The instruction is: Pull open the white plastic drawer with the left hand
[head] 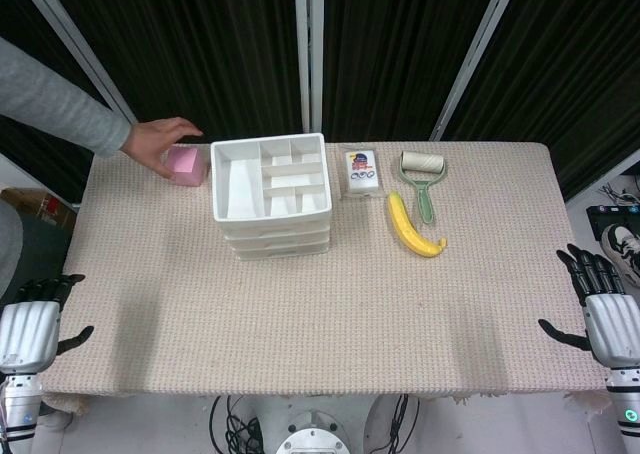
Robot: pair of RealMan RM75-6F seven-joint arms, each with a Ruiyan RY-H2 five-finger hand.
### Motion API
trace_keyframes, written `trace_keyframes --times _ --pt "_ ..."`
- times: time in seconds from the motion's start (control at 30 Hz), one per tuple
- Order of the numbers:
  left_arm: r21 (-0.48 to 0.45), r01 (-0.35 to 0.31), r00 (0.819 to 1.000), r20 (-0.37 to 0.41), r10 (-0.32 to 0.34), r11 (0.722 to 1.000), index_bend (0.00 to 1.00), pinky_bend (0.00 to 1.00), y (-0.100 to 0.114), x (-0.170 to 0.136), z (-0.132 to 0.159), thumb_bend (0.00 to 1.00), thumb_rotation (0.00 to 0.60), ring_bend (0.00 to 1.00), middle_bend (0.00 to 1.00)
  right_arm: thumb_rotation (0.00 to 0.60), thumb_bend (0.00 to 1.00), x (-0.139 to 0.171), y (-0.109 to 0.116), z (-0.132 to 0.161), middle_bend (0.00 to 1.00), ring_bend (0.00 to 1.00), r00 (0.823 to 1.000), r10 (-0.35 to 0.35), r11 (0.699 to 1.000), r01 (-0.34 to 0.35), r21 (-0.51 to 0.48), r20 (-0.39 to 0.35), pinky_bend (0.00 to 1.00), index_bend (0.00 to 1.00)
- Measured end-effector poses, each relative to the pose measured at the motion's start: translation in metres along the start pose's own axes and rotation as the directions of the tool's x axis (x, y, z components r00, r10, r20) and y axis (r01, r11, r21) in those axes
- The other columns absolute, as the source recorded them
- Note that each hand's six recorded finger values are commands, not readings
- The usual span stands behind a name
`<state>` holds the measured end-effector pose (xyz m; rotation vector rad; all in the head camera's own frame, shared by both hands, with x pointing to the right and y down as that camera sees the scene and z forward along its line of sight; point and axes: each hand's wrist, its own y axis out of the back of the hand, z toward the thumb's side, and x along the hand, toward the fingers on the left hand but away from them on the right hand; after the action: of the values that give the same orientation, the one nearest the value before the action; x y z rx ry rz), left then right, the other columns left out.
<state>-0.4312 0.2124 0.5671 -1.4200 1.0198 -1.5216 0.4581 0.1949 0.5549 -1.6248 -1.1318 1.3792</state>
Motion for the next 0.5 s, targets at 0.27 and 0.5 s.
trace_keyframes --times 0.27,0.5 --pt "0.039 0.025 1.0 0.004 -0.026 0.999 0.26 0.25 -0.0054 0.0016 -0.0001 0.04 0.6 0.29 0.3 0.6 0.05 -0.0096 -0.0008 0.0085 0.01 0.0 1.0 0.009 1.0 -0.009 0.013 -0.02 0.0 0.0" --pt "0.13 0.032 0.999 0.032 -0.036 0.991 0.26 0.26 -0.0075 0.0022 0.0073 0.04 0.6 0.29 0.3 0.6 0.05 -0.0089 0.0038 0.01 0.01 0.0 0.999 -0.007 1.0 0.007 0.005 -0.034 0.0 0.0"
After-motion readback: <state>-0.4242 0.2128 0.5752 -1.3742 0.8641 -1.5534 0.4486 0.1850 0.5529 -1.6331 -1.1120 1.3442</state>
